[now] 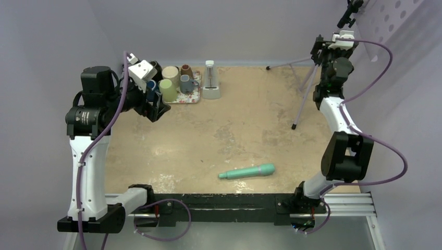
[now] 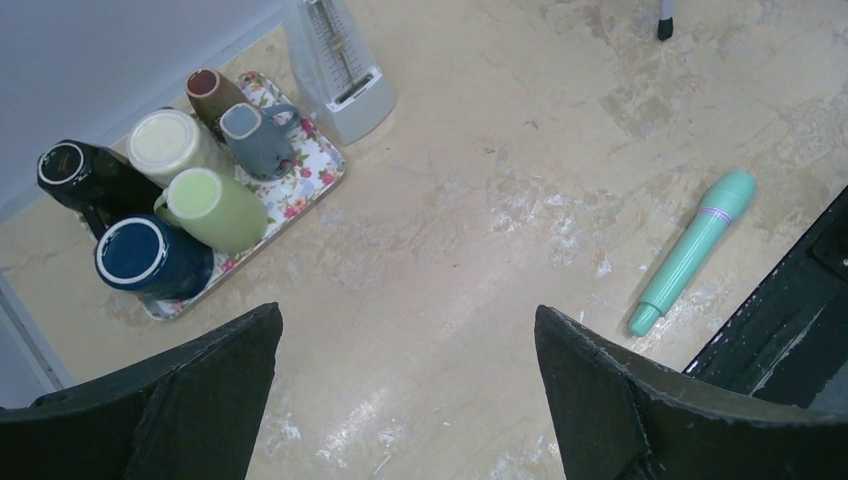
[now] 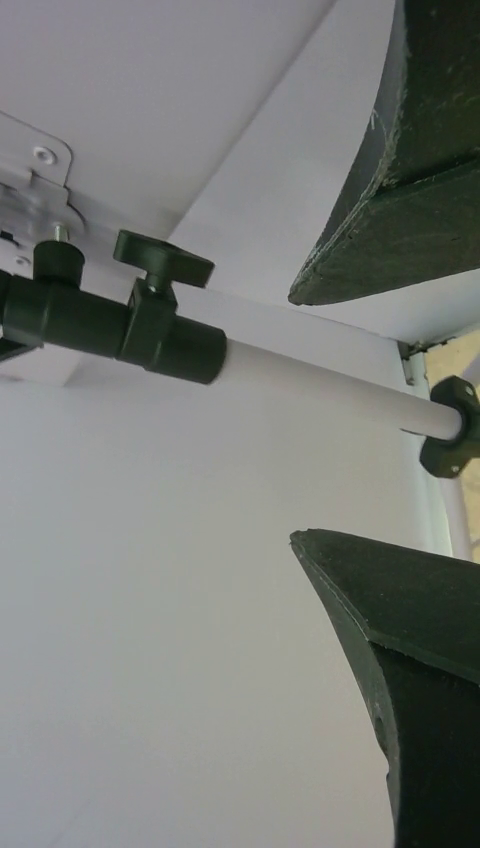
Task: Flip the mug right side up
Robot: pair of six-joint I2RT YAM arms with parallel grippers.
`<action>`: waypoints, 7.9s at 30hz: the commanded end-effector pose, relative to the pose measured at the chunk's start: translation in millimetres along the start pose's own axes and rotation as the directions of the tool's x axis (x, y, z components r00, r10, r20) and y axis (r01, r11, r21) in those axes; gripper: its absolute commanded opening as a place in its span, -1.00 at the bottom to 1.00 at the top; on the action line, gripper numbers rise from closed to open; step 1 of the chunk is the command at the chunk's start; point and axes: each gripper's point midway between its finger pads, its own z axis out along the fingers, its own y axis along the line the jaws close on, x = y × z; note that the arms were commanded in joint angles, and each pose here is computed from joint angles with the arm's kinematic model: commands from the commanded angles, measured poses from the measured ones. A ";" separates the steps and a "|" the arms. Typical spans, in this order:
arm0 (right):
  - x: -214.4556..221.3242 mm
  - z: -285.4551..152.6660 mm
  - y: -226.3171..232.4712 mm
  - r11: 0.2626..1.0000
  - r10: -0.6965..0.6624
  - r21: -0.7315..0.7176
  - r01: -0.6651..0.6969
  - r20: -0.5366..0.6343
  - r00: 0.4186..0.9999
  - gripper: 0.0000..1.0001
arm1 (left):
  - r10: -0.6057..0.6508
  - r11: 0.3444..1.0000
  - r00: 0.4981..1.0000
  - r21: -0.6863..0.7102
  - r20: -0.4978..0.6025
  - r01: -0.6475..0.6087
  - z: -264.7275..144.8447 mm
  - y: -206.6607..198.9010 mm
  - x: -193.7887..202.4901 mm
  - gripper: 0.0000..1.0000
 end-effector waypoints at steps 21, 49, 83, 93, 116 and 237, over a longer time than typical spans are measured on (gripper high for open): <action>-15.2 -163.2 196.2 0.808 -0.057 -0.579 -0.111 -0.264 0.963 0.77 | -0.185 0.982 0.939 -0.091 -0.292 0.165 88.6 60.7 90.8 0.92; -13.9 -245.7 214.4 0.700 0.114 -0.613 -0.366 -0.410 0.905 0.78 | 0.541 0.822 0.832 0.287 -0.126 -0.491 339.5 140.5 78.7 0.57; -18.0 -244.3 203.7 0.732 0.091 -0.588 -0.343 -0.415 0.905 0.80 | 0.839 0.544 0.472 0.453 -0.272 -0.706 343.2 177.2 156.2 0.30; -18.4 -245.3 197.9 0.748 0.084 -0.575 -0.331 -0.413 0.907 0.80 | 0.853 0.522 0.438 0.473 -0.284 -0.710 347.7 174.9 172.5 -0.74; -7.4 -264.1 297.8 0.572 0.189 -0.615 -0.543 -0.546 0.816 0.84 | 0.410 0.908 0.838 0.078 -0.359 -0.411 312.3 160.4 130.8 -1.00; 56.9 -280.5 247.9 0.873 -0.267 -0.421 -0.246 -0.834 0.482 0.06 | -0.237 0.884 0.944 -0.453 -0.231 0.111 389.9 222.2 118.2 0.33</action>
